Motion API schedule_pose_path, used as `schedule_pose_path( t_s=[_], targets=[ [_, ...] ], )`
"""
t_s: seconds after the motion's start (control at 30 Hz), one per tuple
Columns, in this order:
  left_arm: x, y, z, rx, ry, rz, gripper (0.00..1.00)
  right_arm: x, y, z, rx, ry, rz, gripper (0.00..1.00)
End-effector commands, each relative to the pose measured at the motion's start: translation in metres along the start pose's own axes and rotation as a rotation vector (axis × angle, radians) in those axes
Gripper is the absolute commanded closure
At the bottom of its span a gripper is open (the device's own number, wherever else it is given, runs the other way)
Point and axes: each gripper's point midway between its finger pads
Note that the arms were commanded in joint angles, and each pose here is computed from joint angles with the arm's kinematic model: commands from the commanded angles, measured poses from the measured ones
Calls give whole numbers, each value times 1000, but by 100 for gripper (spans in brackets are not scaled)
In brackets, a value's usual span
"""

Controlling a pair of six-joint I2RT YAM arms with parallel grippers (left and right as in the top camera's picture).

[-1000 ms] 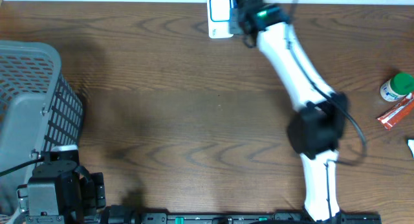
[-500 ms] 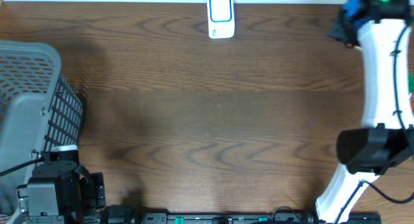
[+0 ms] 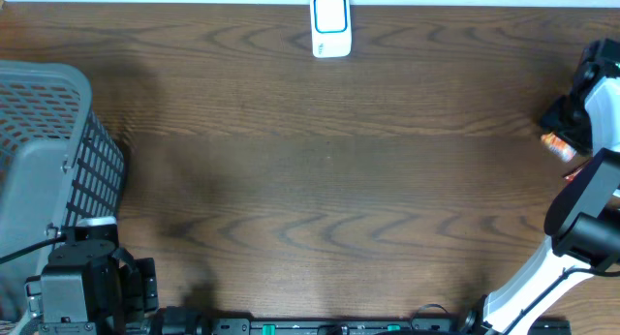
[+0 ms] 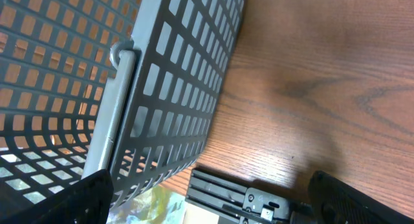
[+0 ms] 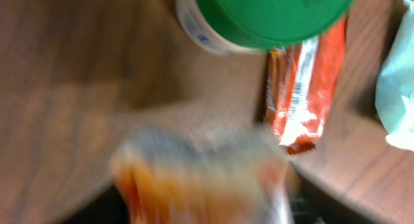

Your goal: Scan the item barcode

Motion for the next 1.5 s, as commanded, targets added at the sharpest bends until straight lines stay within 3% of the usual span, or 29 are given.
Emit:
schedule_pose_path(
  t_s=[0.0,0.13,0.23,0.37,0.5,0.63,0.73,0.83,1.03,1.2,1.47],
  targets=[
    [1,0,1,3,2,-4,4,63,41,1,-52,88,-98,1],
    [1,0,1,3,2,-4,4,179,80,-11,-115,233,-263,1],
    [1,0,1,3,2,-4,4,306,83,-23,-146,531,-416,1],
    [1,0,1,3,2,-4,3,424,32,-56,-99,851,-520,1],
    [1,0,1,3,2,-4,4,481,-37,-121,-64,927,-624,1],
    [1,0,1,3,2,-4,4,505,-123,-185,-54,988,-670,1],
    [1,0,1,3,2,-4,4,516,-169,-214,53,1030,-765,1],
    [1,0,1,3,2,-4,4,516,-207,-258,33,1042,-876,1],
    [1,0,1,3,2,-4,4,489,-237,-338,34,885,-1125,1],
    [1,0,1,3,2,-4,4,467,-257,-369,83,1008,-1146,1],
    [1,0,1,3,2,-4,4,438,-250,-404,267,1182,-1192,1]
  ],
)
Point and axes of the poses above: each gripper's point midway between its finger pads, its own x axis back along the fingers, its own z axis along the line the jaws close on, y = z × x, and after that the axes turned 13 degrees about -x, right-handed
